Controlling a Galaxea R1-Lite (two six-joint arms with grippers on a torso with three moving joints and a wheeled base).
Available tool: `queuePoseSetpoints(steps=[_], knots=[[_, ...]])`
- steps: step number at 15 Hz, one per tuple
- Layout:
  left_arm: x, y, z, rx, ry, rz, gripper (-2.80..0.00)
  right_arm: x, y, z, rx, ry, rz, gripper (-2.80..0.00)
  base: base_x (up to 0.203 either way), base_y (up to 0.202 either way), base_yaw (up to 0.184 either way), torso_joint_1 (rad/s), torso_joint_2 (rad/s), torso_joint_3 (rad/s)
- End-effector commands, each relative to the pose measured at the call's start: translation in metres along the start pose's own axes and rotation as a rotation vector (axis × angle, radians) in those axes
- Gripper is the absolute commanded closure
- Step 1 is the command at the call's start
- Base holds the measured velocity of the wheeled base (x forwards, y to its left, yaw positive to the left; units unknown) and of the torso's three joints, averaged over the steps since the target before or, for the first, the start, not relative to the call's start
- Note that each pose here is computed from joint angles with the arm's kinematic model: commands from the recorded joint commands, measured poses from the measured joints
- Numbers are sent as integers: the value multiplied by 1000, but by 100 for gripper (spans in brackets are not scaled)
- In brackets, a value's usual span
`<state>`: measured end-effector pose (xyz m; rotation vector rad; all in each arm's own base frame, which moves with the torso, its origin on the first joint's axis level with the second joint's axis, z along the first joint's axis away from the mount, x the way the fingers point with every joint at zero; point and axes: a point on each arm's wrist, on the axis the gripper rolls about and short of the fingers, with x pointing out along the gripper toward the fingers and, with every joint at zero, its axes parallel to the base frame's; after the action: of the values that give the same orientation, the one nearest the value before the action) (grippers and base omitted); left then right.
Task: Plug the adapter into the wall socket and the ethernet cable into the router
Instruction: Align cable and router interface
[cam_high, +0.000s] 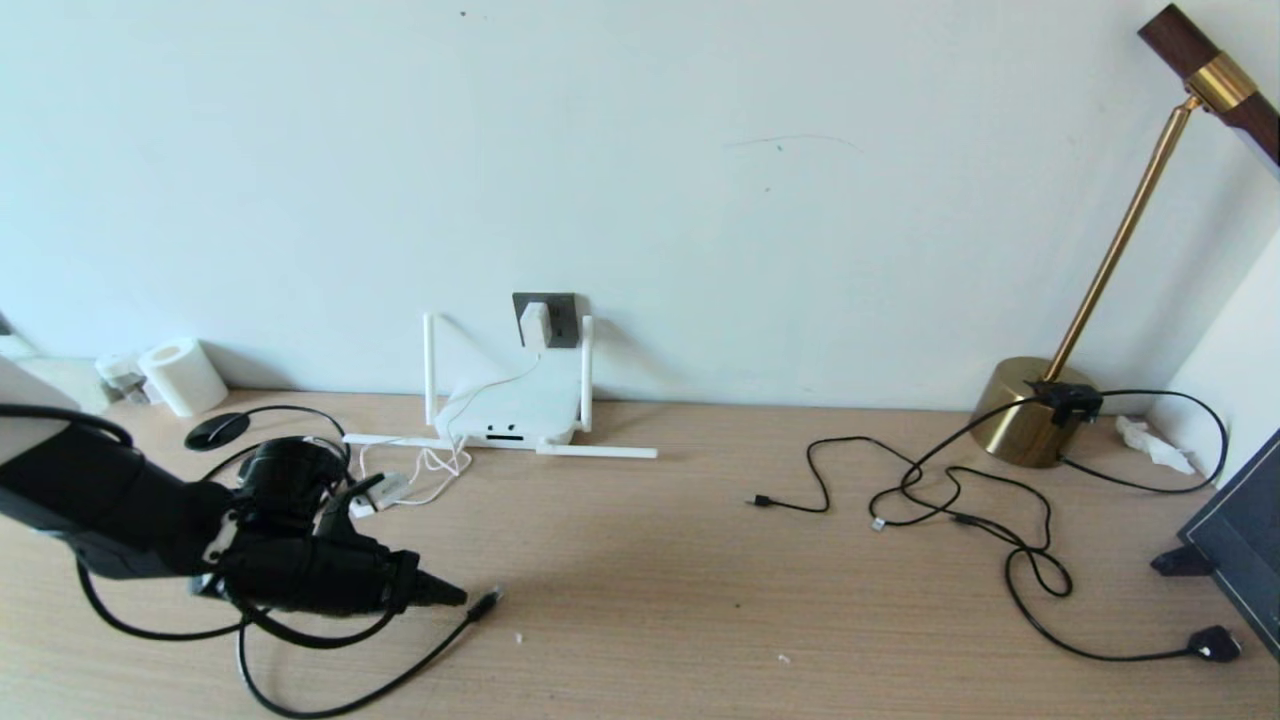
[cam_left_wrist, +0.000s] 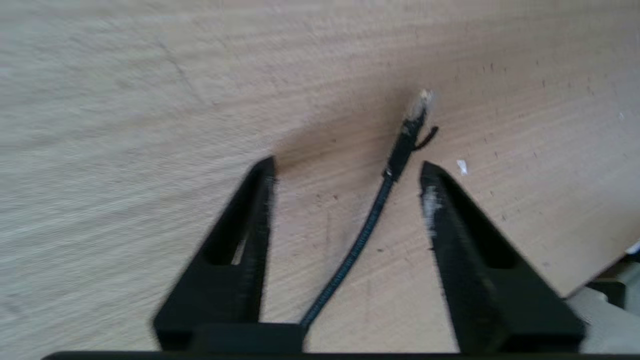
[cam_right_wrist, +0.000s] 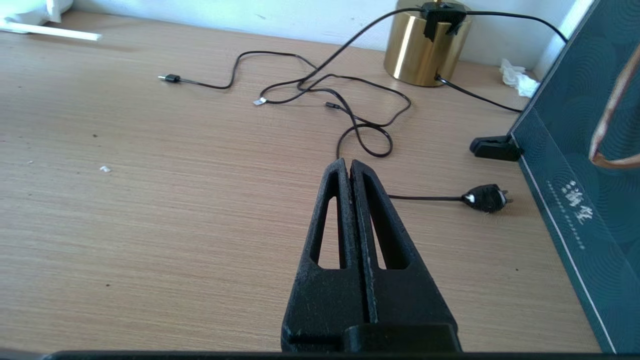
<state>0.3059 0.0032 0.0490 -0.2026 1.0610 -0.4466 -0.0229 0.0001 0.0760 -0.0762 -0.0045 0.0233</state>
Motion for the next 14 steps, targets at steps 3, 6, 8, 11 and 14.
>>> queuePoseSetpoints(steps=[3,6,8,11,14], knots=[[-38,-33,18,152,-174,69,-280,0,0,0,0,0,1,0,0,0,0,0,0,0],[-36,-85,21,418,-217,260,-280,0,0,0,0,-1,1,0,0,0,0,0,0,0],[-21,-116,15,660,-241,371,-280,0,0,0,-1,0,1,0,0,0,0,0,0,0],[5,-129,-3,917,-122,638,-280,0,0,0,-1,0,1,0,0,0,0,0,0,0],[22,-141,-29,998,-43,725,-280,0,0,0,0,-1,1,0,0,0,0,0,0,0]])
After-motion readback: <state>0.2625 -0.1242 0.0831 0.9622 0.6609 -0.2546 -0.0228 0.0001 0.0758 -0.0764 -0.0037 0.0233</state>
